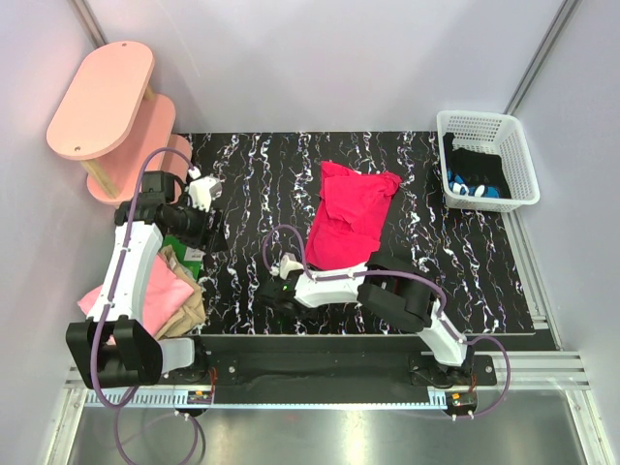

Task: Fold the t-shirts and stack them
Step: Grab one side of the 2/3 rectangular tshirt with right arm, then fold the long partially folded tshirt into a neat square

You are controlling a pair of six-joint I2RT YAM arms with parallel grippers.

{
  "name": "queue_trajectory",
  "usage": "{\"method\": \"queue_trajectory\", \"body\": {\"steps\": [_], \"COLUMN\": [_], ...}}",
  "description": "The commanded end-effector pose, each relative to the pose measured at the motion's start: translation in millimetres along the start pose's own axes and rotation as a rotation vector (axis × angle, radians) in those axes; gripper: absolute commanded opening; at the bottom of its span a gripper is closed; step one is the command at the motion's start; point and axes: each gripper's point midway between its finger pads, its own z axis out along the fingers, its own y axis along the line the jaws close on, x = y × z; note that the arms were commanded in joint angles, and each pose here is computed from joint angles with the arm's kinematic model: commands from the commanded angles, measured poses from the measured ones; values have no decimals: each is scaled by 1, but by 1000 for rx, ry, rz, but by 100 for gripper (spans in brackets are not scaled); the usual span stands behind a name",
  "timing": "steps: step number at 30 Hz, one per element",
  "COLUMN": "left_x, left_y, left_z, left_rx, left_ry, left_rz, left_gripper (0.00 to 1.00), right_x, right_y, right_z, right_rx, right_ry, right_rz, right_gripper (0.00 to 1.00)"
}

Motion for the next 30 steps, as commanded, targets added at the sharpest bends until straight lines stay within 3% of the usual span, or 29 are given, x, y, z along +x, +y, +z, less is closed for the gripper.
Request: {"method": "queue_trajectory", "body": {"steps": [1,10,15,22,26,30], "left_x": [-16,-16,-14,-16,-16,-17], "left_y": [0,-2,-2,-2,-4,-3], "left_z": [-7,-8,-10,-13,-15,-17], "left_rx": [-9,-10,-14,-18,-20,-30], "left_ry": [-40,-46,-48,-57,-61,-66], "left_rz": [18,27,35,40,47,54], "left_gripper": [71,71,71,72,71,71], "right_x": [-2,-13,-20,-46,-57,-58], "right_y": [46,57,51,35,36,38], "right_z": [10,-8,-38,-134,-191,-211], "right_rx": [-166,-293,-365,-474,-641,-723], "right_ry": [26,33,39,-63,-119,-132], "right_rz": [87,103,111,84,113,113], "right_gripper": [31,0,0,0,0,0]}}
